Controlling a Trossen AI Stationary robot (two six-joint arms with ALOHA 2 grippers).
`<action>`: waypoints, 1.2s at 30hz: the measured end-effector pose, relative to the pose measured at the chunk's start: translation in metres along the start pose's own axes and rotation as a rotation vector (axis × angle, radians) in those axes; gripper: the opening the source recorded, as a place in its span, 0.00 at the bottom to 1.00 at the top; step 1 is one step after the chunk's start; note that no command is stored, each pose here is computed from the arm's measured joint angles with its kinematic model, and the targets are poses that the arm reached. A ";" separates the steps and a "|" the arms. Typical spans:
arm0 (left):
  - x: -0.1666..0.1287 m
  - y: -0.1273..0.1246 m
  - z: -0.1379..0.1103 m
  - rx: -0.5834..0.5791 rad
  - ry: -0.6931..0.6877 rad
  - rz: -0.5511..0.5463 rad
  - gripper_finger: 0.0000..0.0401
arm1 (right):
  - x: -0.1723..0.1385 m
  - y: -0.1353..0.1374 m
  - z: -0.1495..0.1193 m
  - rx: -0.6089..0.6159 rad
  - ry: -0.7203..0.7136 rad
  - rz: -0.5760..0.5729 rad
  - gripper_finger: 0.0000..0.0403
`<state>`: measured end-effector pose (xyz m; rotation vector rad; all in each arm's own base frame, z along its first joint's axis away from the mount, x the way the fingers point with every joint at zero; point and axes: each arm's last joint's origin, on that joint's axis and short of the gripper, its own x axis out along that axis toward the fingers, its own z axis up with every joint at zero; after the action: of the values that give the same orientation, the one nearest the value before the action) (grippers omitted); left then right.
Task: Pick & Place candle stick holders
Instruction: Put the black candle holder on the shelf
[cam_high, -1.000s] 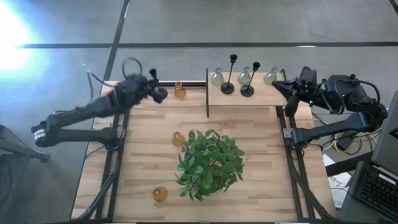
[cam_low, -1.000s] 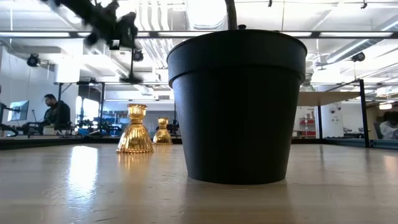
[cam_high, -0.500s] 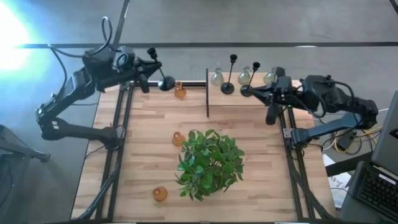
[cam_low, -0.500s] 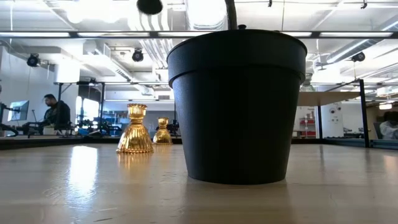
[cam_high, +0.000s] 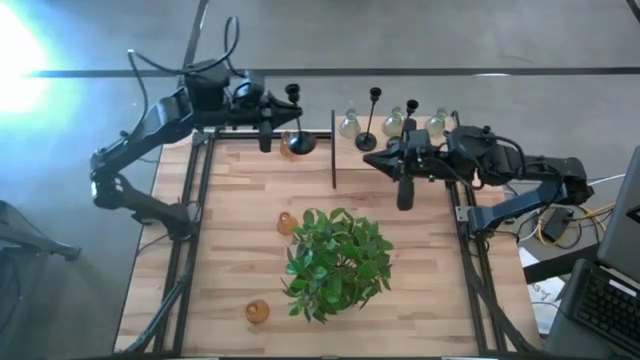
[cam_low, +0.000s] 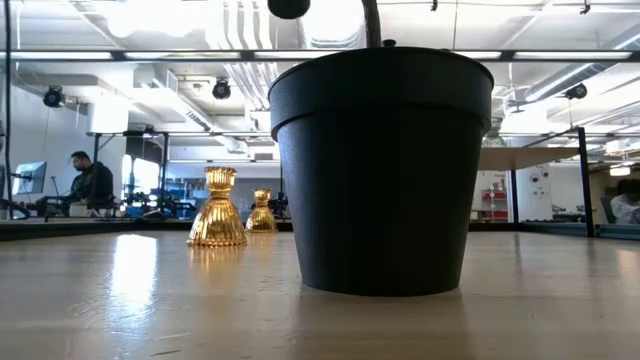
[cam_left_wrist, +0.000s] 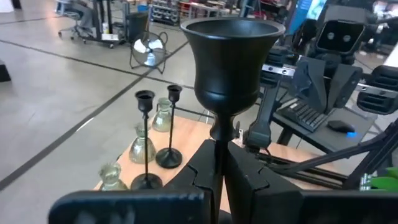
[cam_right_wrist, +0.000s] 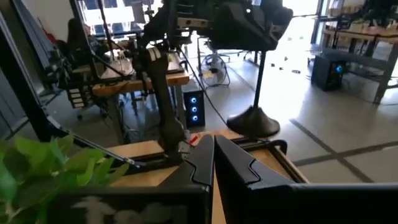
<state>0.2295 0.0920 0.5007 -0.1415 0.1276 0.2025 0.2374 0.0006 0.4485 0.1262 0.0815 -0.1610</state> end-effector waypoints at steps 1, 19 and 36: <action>0.005 -0.001 0.001 0.006 0.001 -0.014 0.04 | 0.002 0.000 0.001 0.000 -0.001 -0.002 0.02; 0.059 -0.022 0.017 0.099 -0.030 -0.260 0.04 | 0.034 0.003 0.024 -0.167 -0.017 -0.138 0.39; 0.076 -0.032 0.020 0.108 -0.100 -0.415 0.04 | 0.058 0.006 0.035 -0.171 -0.031 -0.156 0.34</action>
<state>0.3117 0.0788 0.5136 -0.0479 0.0080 -0.2108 0.2980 -0.0074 0.4786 -0.0532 0.0741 -0.3105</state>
